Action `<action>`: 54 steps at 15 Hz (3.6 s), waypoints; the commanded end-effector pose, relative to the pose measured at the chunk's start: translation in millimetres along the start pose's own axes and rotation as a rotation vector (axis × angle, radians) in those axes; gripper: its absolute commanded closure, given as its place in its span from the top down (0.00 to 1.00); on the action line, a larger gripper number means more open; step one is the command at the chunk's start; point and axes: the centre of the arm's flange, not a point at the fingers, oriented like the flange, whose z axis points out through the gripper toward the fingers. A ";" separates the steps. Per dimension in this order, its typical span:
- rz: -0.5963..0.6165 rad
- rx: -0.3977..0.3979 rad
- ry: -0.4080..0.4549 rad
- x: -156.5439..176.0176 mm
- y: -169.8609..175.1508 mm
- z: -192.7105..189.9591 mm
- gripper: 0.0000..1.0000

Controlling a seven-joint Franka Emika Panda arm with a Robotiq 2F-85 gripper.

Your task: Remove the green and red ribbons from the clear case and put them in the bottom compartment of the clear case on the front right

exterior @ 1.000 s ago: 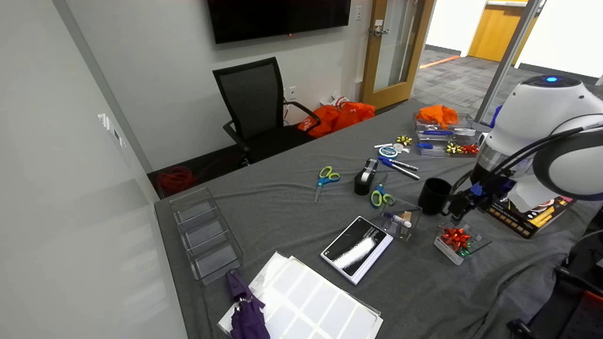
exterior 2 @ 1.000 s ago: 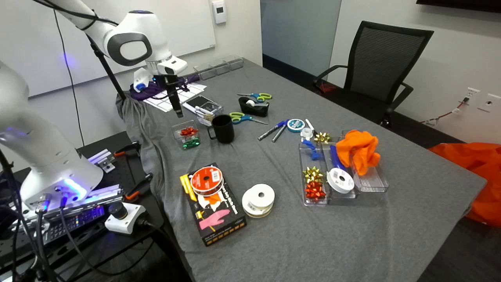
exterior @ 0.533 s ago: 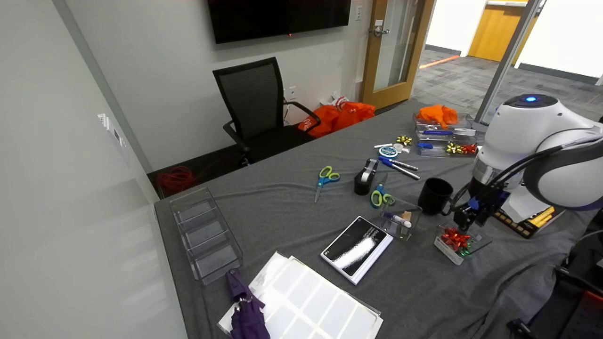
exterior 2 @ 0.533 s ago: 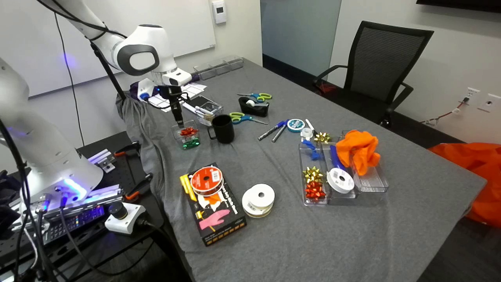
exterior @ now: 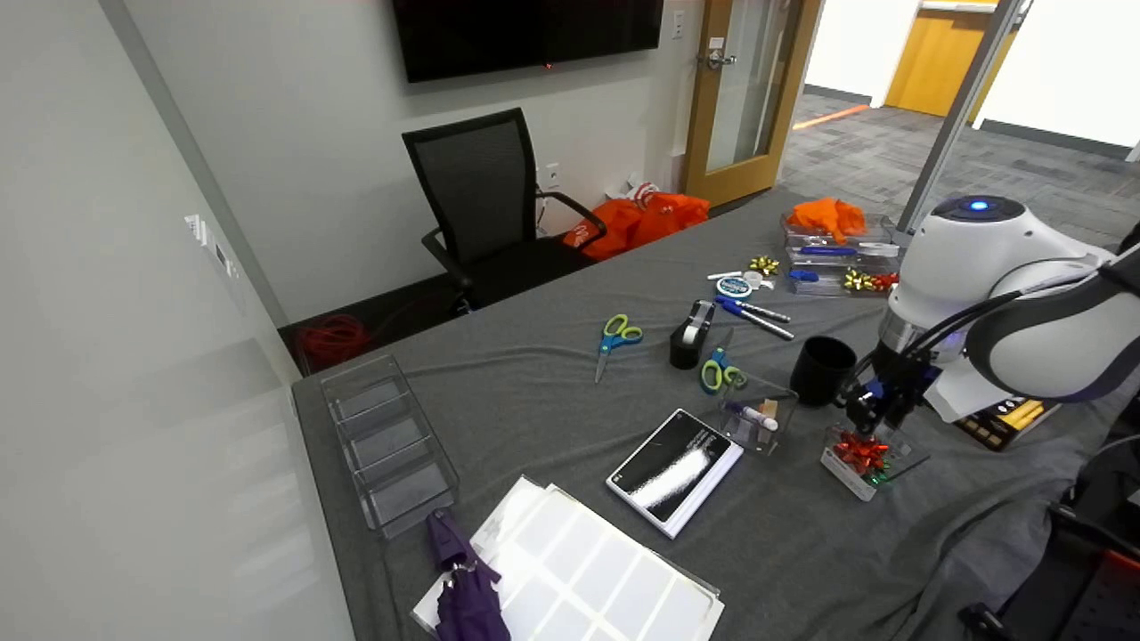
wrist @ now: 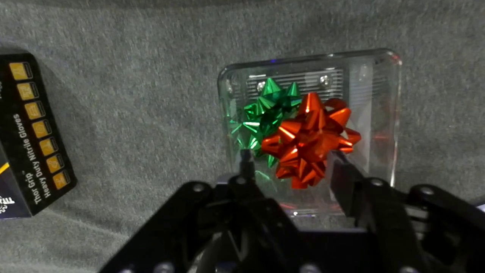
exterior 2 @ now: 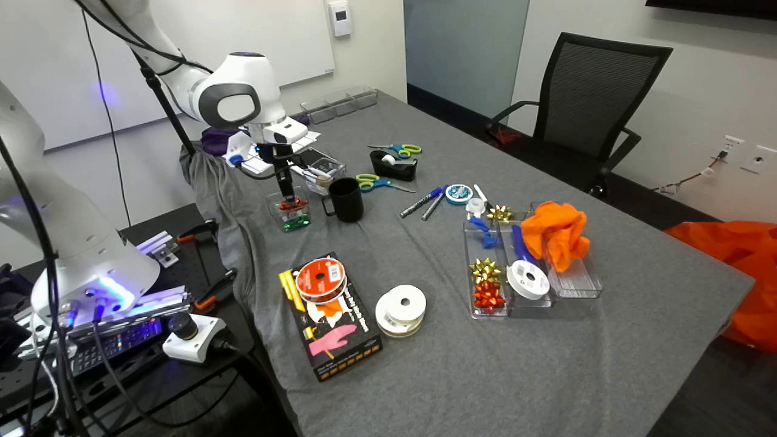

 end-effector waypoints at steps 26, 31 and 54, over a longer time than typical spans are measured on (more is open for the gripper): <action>-0.021 0.234 0.055 -10.8 -10.0 -4.7 0.00; -0.041 0.298 0.047 -4.2 -1.3 -51.4 0.00; 0.672 0.474 0.268 132.8 56.5 -118.4 0.01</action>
